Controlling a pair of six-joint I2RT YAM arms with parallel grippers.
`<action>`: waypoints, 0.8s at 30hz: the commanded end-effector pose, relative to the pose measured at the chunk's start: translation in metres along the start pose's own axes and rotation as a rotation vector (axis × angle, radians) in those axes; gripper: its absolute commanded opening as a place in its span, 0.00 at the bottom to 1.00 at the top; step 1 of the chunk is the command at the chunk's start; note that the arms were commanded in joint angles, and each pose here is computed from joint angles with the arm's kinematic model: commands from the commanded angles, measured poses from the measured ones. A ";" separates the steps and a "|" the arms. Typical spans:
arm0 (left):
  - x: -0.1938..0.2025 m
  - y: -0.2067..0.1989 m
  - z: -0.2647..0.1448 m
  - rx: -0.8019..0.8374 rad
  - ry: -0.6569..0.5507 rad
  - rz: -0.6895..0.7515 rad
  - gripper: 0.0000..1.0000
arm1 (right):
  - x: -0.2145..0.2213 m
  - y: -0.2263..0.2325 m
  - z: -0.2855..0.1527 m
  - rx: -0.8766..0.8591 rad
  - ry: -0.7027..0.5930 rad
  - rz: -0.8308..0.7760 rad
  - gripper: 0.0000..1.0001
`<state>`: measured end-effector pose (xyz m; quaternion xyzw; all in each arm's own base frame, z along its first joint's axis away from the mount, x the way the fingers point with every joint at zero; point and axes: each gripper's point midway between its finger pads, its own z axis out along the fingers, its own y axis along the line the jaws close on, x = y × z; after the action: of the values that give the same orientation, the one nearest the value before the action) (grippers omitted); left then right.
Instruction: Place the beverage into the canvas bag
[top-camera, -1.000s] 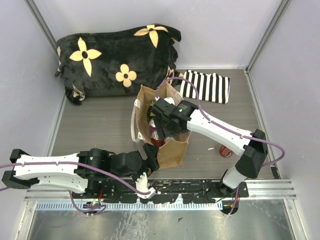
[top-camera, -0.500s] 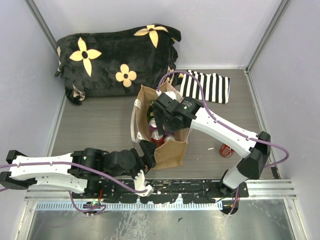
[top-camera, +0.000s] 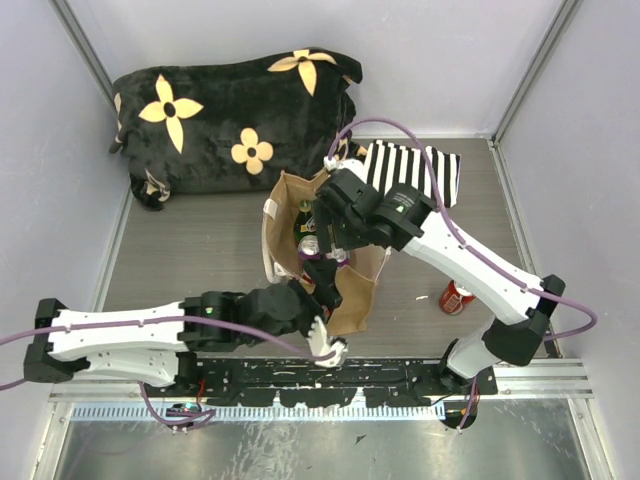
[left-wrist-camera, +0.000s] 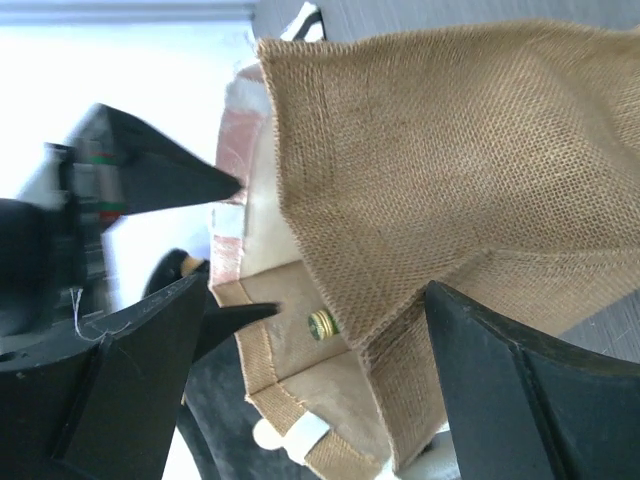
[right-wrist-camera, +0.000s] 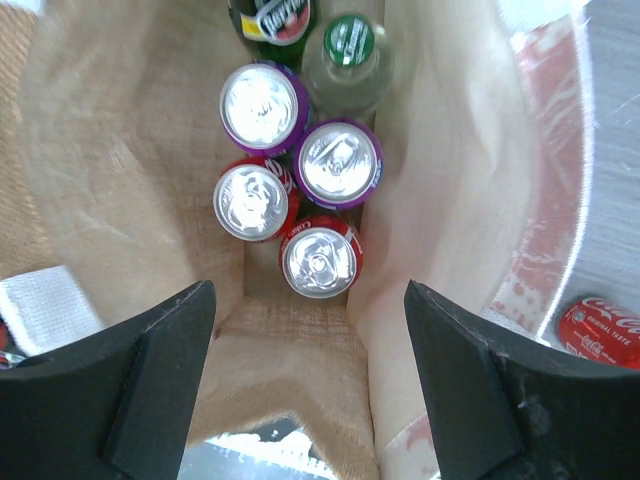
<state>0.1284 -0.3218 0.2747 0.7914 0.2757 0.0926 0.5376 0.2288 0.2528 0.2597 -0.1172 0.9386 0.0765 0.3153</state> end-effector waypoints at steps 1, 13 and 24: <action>0.022 0.018 0.025 -0.073 0.086 -0.140 0.98 | -0.044 -0.010 -0.043 -0.015 -0.188 0.095 0.82; 0.026 0.038 -0.017 -0.110 0.011 -0.233 0.98 | -0.060 -0.018 -0.061 -0.020 -0.241 0.122 0.82; 0.017 0.013 -0.066 -0.029 -0.079 -0.290 0.98 | -0.063 -0.025 -0.056 -0.012 -0.247 0.150 0.82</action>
<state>0.1225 -0.2533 0.3401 0.7091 0.3561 -0.0058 0.6085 0.2487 0.2355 0.3220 -0.0642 0.9106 0.1013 0.3954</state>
